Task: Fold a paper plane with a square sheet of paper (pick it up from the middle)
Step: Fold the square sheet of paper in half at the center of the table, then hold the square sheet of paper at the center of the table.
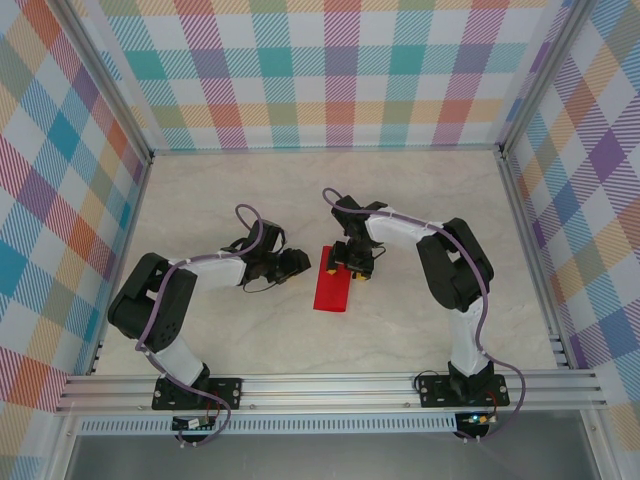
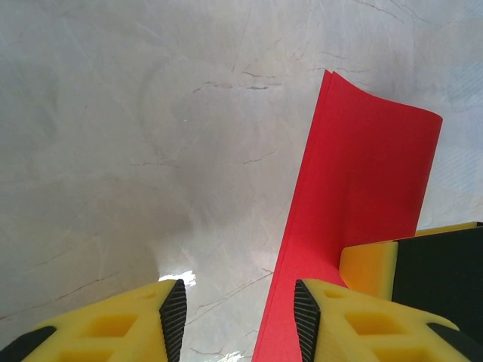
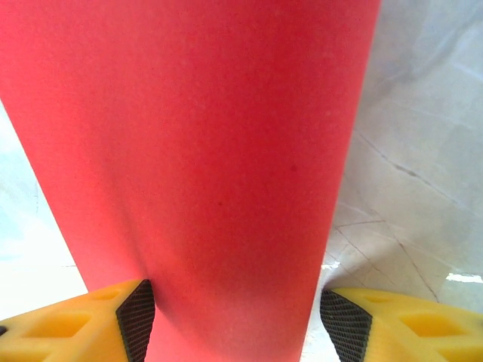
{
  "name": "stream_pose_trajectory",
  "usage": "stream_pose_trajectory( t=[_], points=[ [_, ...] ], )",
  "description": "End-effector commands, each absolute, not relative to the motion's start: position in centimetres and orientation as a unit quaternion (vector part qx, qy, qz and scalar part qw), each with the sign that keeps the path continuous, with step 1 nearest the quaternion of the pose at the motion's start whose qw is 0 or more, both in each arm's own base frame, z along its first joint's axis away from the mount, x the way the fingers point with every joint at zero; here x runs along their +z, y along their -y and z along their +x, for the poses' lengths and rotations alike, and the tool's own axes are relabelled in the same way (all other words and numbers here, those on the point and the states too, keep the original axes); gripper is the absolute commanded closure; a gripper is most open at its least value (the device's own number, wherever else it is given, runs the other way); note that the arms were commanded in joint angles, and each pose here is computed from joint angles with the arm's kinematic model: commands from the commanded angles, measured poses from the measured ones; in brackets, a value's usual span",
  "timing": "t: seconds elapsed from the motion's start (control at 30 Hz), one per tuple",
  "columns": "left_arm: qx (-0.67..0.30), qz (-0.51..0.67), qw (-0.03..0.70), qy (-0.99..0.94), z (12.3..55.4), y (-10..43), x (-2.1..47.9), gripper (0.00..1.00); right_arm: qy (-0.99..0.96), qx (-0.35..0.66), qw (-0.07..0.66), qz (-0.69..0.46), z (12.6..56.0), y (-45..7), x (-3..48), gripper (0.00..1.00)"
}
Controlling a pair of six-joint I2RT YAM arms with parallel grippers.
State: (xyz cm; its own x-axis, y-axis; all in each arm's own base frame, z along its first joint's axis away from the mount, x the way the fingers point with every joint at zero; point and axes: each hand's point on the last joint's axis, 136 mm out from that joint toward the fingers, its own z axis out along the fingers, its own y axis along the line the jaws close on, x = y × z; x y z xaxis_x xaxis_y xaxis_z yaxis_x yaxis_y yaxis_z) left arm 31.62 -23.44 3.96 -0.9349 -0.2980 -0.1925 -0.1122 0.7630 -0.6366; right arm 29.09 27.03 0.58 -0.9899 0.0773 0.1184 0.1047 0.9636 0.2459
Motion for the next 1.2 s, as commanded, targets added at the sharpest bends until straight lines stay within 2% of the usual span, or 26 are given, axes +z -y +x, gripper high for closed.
stream_pose_trajectory(
  t=[0.0, 0.87, 1.17],
  points=[
    [-0.337, -0.104, 0.137, -0.926, 31.6, 24.3, 4.1, 0.56, 0.989, -0.067, 0.132, -0.031, 25.0, -25.3, -8.3, 0.34],
    [-0.343, -0.095, 0.127, -0.926, 31.2, 25.1, 4.1, 0.61, 0.987, -0.047, 0.149, -0.032, 24.3, -24.9, -9.7, 0.32],
    [-0.389, -0.081, 0.110, -0.911, 31.0, 27.1, 4.8, 0.76, 0.988, -0.034, 0.151, -0.029, 24.0, -24.5, -10.3, 0.32]
  ],
)
